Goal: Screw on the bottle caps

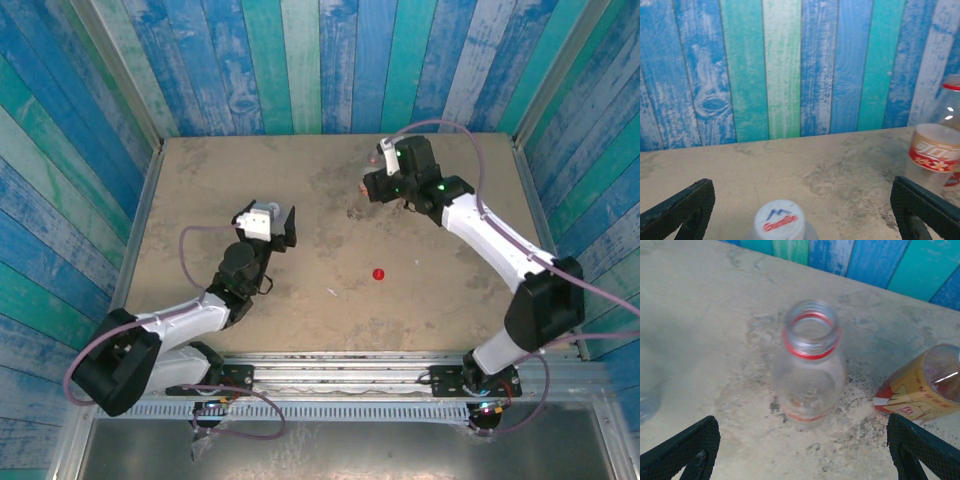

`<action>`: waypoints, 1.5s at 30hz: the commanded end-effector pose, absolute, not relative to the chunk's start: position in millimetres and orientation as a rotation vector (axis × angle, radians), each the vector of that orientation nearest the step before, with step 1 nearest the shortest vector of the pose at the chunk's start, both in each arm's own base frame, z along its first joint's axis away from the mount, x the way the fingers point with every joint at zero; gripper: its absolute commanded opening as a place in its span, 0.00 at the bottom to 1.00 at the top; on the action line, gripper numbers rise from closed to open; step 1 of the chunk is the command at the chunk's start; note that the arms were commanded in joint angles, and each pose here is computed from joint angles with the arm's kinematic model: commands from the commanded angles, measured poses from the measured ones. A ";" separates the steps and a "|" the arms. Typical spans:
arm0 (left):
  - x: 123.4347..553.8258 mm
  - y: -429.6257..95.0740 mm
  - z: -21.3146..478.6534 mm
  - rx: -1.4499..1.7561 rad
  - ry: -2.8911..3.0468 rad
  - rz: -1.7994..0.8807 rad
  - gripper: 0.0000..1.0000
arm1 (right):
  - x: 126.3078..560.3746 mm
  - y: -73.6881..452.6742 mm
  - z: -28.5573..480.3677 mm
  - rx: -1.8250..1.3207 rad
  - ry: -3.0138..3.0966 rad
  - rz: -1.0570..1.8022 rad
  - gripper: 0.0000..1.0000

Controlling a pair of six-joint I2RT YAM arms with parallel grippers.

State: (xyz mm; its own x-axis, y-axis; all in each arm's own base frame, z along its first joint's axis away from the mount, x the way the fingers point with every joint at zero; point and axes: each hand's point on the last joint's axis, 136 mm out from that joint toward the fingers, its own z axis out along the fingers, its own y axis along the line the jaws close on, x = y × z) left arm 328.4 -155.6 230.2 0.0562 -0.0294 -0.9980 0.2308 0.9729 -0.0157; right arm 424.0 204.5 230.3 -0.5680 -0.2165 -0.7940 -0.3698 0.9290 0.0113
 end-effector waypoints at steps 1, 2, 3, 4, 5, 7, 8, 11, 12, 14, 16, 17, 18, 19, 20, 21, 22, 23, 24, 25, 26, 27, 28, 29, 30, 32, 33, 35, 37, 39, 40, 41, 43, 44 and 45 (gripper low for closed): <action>319.5 -170.1 236.5 0.253 1.493 -0.216 0.94 | 445.8 209.9 241.7 -0.397 2.160 0.257 0.88; 317.7 -173.9 235.8 0.266 1.494 -0.227 0.94 | 451.2 212.1 240.4 -0.402 2.162 0.262 0.87; 316.1 -177.1 233.5 0.279 1.499 -0.237 0.94 | 456.1 214.8 239.2 -0.413 2.161 0.268 0.86; 314.9 -179.7 232.0 0.287 1.501 -0.244 0.94 | 459.9 217.0 239.9 -0.421 2.157 0.272 0.85; 313.4 -182.1 228.8 0.296 1.507 -0.251 0.94 | 464.3 219.7 239.4 -0.428 2.156 0.277 0.84; 311.7 -184.4 222.5 0.302 1.521 -0.260 0.94 | 471.5 225.1 238.9 -0.444 2.152 0.291 0.82; 310.9 -184.9 219.1 0.302 1.530 -0.265 0.94 | 475.2 227.5 238.8 -0.447 2.151 0.300 0.79; 308.8 -186.4 213.9 0.303 1.539 -0.281 0.94 | 483.5 233.3 235.4 -0.455 2.154 0.321 0.67; 308.0 -187.8 212.4 0.308 1.541 -0.288 0.94 | 485.9 234.5 235.4 -0.456 2.153 0.326 0.61; 307.0 -190.9 213.0 0.318 1.538 -0.298 0.94 | 488.2 237.9 234.8 -0.462 2.152 0.338 0.53; 306.6 -194.6 215.1 0.336 1.531 -0.306 0.94 | 489.8 239.5 234.4 -0.465 2.154 0.345 0.43; 306.4 -196.3 215.7 0.345 1.528 -0.308 0.94 | 490.1 240.1 233.7 -0.466 2.157 0.348 0.39; 306.6 -198.6 218.0 0.353 1.523 -0.310 0.94 | 489.6 240.3 234.0 -0.469 2.159 0.349 0.35; 306.9 -199.6 218.4 0.360 1.522 -0.309 0.94 | 489.1 240.4 233.9 -0.472 2.160 0.350 0.33; 307.0 -201.8 219.8 0.371 1.519 -0.310 0.94 | 488.3 240.0 233.7 -0.473 2.164 0.349 0.31; 307.3 -203.2 220.9 0.379 1.517 -0.310 0.94 | 486.6 240.2 233.4 -0.481 2.167 0.349 0.29; 307.2 -204.2 221.5 0.386 1.514 -0.311 0.94 | 484.8 240.2 234.0 -0.489 2.169 0.352 0.29; 306.9 -206.0 222.5 0.396 1.510 -0.315 0.94 | 482.0 240.3 234.8 -0.499 2.171 0.358 0.27; 306.5 -208.3 223.7 0.407 1.505 -0.321 0.94 | 479.2 240.0 237.3 -0.504 2.171 0.364 0.27; 305.7 -210.4 224.4 0.419 1.502 -0.327 0.94 | 475.2 240.6 239.2 -0.517 2.171 0.370 0.26; 304.6 -212.7 225.5 0.431 1.498 -0.337 0.94 | 470.7 241.0 242.0 -0.530 2.169 0.379 0.27; 303.6 -214.6 226.1 0.442 1.494 -0.344 0.94 | 466.4 241.1 244.6 -0.539 2.168 0.382 0.27; 301.8 -218.0 227.7 0.459 1.488 -0.359 0.94 | 460.9 241.1 247.3 -0.551 2.164 0.382 0.27; 299.8 -221.3 230.0 0.476 1.479 -0.374 0.94 | 454.4 241.9 248.8 -0.572 2.160 0.381 0.27; 297.4 -225.0 230.9 0.499 1.471 -0.389 0.94 | 448.1 243.4 249.6 -0.593 2.156 0.379 0.27; 291.7 -235.8 233.7 0.562 1.456 -0.427 0.94 | 431.8 246.3 252.6 -0.633 2.140 0.376 0.27; 288.6 -241.6 235.7 0.591 1.446 -0.444 0.94 | 424.8 247.6 253.6 -0.650 2.133 0.374 0.27; 280.6 -253.9 238.5 0.651 1.424 -0.479 0.94 | 406.3 251.4 253.4 -0.690 2.120 0.366 0.27; 274.8 -262.3 240.6 0.683 1.409 -0.515 0.94 | 388.5 256.8 253.2 -0.732 2.102 0.349 0.27; 271.3 -267.6 242.5 0.696 1.394 -0.549 0.94 | 372.9 258.5 252.0 -0.761 2.086 0.322 0.28; 269.7 -270.1 243.3 0.701 1.388 -0.568 0.94 | 359.0 268.1 253.5 -0.796 2.066 0.322 0.28; 268.5 -272.1 241.2 0.707 1.390 -0.585 0.94 | 350.4 270.1 253.2 -0.807 2.059 0.320 0.28; 265.7 -276.3 238.8 0.724 1.391 -0.610 0.94 | 335.3 273.4 251.7 -0.819 2.054 0.336 0.28; 264.6 -277.8 237.0 0.730 1.394 -0.621 0.94 | 328.9 274.0 251.0 -0.815 2.057 0.348 0.28; 263.7 -278.9 236.1 0.736 1.395 -0.630 0.94 | 323.4 275.1 250.3 -0.813 2.060 0.360 0.28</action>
